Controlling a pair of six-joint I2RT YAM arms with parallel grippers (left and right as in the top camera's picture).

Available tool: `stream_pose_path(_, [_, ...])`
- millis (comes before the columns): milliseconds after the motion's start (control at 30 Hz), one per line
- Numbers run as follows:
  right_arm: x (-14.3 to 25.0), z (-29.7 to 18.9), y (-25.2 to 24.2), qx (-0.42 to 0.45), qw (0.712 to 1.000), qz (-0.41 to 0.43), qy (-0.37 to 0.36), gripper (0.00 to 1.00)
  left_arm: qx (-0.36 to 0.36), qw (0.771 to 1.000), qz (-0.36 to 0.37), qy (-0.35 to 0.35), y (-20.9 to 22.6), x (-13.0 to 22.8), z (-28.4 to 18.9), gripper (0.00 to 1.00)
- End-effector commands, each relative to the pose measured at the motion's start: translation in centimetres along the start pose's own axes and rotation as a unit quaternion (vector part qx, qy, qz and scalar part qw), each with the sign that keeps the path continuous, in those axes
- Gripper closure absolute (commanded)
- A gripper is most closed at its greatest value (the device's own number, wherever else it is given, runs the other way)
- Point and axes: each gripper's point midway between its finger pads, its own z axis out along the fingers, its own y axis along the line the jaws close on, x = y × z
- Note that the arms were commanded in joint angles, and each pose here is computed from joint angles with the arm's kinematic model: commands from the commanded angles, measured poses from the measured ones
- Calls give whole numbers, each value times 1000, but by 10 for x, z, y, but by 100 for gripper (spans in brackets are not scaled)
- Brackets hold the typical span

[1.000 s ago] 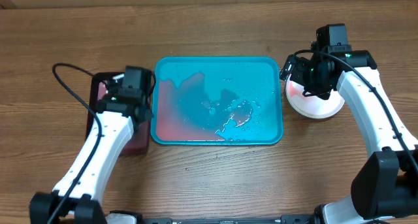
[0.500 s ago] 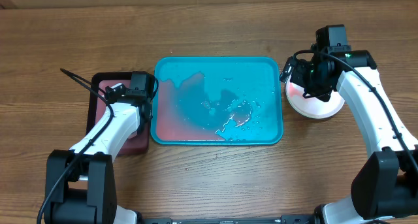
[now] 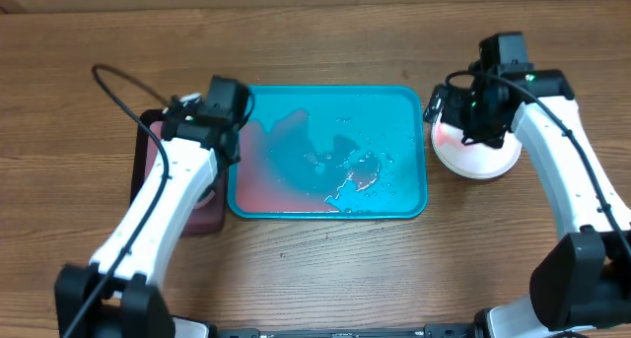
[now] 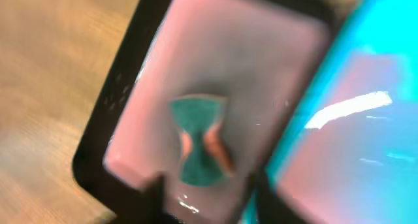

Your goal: Clean dirty plates on tray and stack at the side

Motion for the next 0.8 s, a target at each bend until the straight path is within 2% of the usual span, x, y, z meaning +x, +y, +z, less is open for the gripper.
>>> stream_pose_path(0, [-32, -68, 29, -30, 993, -76, -83, 0, 34, 998, 36, -27, -16, -4, -27, 0])
stream_pose_path(200, [-36, -172, 37, -18, 982, -105, -158, 0, 52, 997, 51, -22, -29, 3, -31, 1])
stream_pose_path(500, [24, -282, 32, -38, 968, -113, -220, 0, 58, 997, 51, -18, -31, 5, -31, 0])
stream_pose_path(767, [42, -308, 30, -50, 959, -117, -255, 0, 58, 997, 51, -18, -31, 5, -31, 0])
